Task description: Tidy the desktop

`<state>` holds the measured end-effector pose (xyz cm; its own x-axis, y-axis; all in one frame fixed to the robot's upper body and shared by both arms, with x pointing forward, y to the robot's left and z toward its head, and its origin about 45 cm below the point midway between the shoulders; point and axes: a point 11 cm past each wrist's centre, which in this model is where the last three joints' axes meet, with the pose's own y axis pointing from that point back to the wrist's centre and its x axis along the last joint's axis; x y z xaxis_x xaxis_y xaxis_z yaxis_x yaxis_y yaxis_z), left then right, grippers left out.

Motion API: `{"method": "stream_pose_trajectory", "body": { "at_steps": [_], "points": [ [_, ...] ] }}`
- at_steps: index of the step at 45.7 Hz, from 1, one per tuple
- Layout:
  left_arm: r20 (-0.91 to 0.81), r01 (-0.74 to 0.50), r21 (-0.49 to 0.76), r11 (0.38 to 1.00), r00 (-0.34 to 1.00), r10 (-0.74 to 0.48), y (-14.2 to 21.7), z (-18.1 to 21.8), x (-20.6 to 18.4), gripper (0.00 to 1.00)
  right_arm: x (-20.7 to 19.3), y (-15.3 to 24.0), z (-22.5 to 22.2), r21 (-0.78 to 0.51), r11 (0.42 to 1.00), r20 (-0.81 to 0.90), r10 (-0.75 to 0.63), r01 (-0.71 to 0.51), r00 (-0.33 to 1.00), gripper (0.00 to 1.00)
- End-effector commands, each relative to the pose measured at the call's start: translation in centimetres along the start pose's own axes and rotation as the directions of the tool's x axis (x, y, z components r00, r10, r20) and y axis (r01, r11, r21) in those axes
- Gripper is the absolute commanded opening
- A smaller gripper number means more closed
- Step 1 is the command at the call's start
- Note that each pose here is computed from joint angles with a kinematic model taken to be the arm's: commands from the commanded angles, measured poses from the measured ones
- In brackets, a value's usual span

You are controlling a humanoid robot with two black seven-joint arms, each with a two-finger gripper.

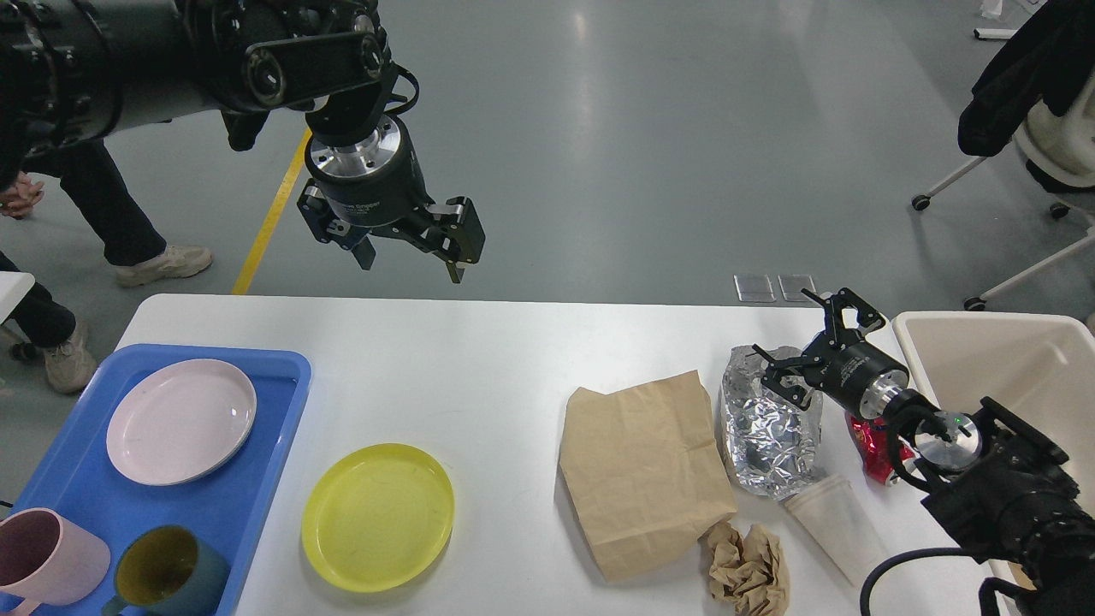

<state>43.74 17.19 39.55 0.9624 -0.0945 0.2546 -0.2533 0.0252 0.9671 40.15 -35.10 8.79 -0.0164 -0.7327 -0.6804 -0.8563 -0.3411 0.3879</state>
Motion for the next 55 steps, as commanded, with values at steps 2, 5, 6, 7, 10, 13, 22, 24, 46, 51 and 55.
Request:
{"method": "stream_pose_trajectory", "body": {
  "at_steps": [2, 5, 6, 7, 10, 13, 22, 24, 46, 51, 55],
  "points": [
    [-0.035, -0.056, 0.037, 0.998, 0.998, 0.057, 2.4, -2.6, 0.9, 0.96, 0.0, 0.0, 0.0, 0.000, 1.000, 0.000, -0.001, 0.001, 1.000, 1.00],
    [-0.045, -0.072, 0.049, 0.996, 0.996, 0.074, 3.2, -3.2, 1.1, 0.96, 0.0, 0.0, 0.0, 0.001, 1.000, 0.000, 0.000, 0.000, 1.000, 1.00],
    [-0.049, -0.074, 0.050, 0.996, 0.996, 0.076, 3.3, -3.4, 1.2, 0.96, 0.0, 0.0, 0.0, 0.000, 1.000, 0.000, -0.001, 0.001, 1.000, 1.00],
    [-0.049, -0.077, 0.053, 0.996, 0.996, 0.080, 3.5, -3.5, 1.2, 0.96, 0.0, 0.0, 0.0, 0.000, 1.000, 0.000, -0.001, 0.001, 1.000, 1.00],
    [-0.055, -0.083, 0.051, 0.995, 0.995, 0.086, 3.7, -3.7, 1.3, 0.96, 0.0, 0.0, 0.0, 0.000, 1.000, 0.000, -0.001, 0.001, 1.000, 1.00],
    [-0.058, -0.084, 0.042, 0.996, 0.995, 0.086, 3.8, -3.7, 1.3, 0.96, -0.1, -0.1, 0.0, 0.001, 1.000, 0.000, -0.002, 0.002, 1.000, 1.00],
    [-0.045, -0.113, -0.031, 0.993, 0.993, 0.112, 3.7, -1.3, 1.6, 0.96, 0.0, 0.0, 0.0, 0.000, 1.000, 0.000, -0.001, 0.001, 1.000, 1.00],
    [-0.032, -0.116, -0.056, 0.992, 0.993, 0.114, 3.8, -0.2, 1.6, 0.96, 0.0, 0.0, 0.0, 0.001, 1.000, 0.000, 0.000, 0.000, 1.000, 1.00],
    [0.315, 0.279, -0.055, 0.959, 0.916, -0.249, -5.7, 13.2, -9.1, 0.96, 0.0, 0.0, 0.0, 0.001, 1.000, 0.000, 0.000, 0.000, 1.000, 1.00],
    [0.290, 0.380, -0.047, 0.924, 0.890, -0.351, -9.6, 12.1, -11.5, 0.96, 0.0, 0.0, 0.0, 0.000, 1.000, 0.000, -0.001, 0.001, 1.000, 1.00],
    [0.263, 0.449, -0.035, 0.893, 0.866, -0.425, -12.9, 10.6, -13.4, 0.96, 0.0, 0.0, 0.0, 0.000, 1.000, 0.000, -0.001, 0.001, 1.000, 1.00]
  ]
}}
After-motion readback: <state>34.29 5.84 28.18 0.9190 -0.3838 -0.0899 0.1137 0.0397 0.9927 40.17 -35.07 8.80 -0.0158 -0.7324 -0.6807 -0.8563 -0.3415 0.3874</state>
